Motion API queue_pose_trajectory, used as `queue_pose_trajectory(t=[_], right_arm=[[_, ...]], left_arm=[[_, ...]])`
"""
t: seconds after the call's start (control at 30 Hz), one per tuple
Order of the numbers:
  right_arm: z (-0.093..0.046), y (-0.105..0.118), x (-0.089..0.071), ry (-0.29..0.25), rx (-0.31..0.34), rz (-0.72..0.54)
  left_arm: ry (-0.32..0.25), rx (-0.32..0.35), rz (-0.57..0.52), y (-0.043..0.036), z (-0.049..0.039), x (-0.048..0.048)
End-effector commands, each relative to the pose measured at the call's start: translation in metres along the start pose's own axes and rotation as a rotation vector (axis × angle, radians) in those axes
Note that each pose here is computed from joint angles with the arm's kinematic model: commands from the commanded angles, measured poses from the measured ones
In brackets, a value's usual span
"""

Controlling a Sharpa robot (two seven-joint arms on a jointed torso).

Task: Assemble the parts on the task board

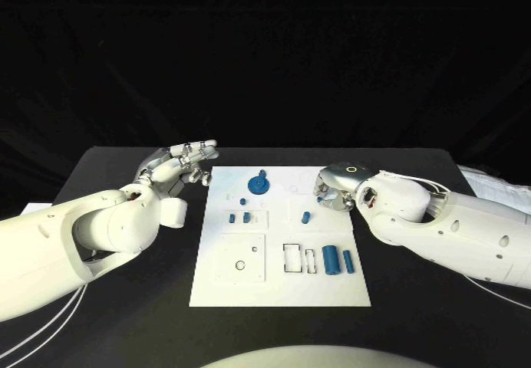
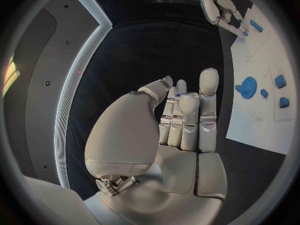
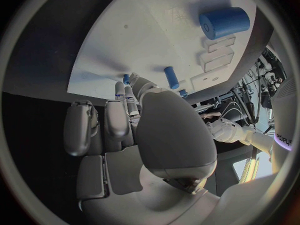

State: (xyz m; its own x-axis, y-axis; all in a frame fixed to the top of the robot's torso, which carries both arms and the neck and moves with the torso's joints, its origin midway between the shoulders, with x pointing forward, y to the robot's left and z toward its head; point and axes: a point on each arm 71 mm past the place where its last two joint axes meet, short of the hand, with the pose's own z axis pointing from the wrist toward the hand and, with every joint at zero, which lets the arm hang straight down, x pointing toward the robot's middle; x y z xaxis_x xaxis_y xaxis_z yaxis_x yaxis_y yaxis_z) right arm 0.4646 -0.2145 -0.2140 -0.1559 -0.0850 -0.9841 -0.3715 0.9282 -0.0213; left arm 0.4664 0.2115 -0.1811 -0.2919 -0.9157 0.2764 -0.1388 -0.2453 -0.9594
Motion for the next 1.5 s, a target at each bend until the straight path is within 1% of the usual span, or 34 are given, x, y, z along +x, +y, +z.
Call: queue_pose_trajectory(t=[0.03,0.5,0.87,1.17,1.33,1.5], right_arm=[[0.001,-0.002,0.002,0.013,0.010,-0.022],[0.004,0.004,0.012,0.057,-0.012,0.006],[0.005,0.006,0.014,0.063,-0.017,0.017],[0.008,0.003,0.016,0.068,-0.004,0.019],[0.008,0.001,0.016,0.059,-0.001,0.025],[0.008,0.003,0.013,0.027,0.000,0.040]], left_arm=[[0.026,0.007,-0.016,-0.0007,-0.0004,0.0031],[0.027,-0.004,-0.017,-0.0003,-0.0009,0.0015],[0.032,-0.009,-0.018,0.0000,-0.0005,0.0014],[0.036,-0.012,-0.017,0.0004,-0.0003,0.0021],[0.035,-0.013,-0.014,0.0004,-0.0001,0.0018],[0.033,-0.013,-0.013,0.0004,0.0001,0.0009]])
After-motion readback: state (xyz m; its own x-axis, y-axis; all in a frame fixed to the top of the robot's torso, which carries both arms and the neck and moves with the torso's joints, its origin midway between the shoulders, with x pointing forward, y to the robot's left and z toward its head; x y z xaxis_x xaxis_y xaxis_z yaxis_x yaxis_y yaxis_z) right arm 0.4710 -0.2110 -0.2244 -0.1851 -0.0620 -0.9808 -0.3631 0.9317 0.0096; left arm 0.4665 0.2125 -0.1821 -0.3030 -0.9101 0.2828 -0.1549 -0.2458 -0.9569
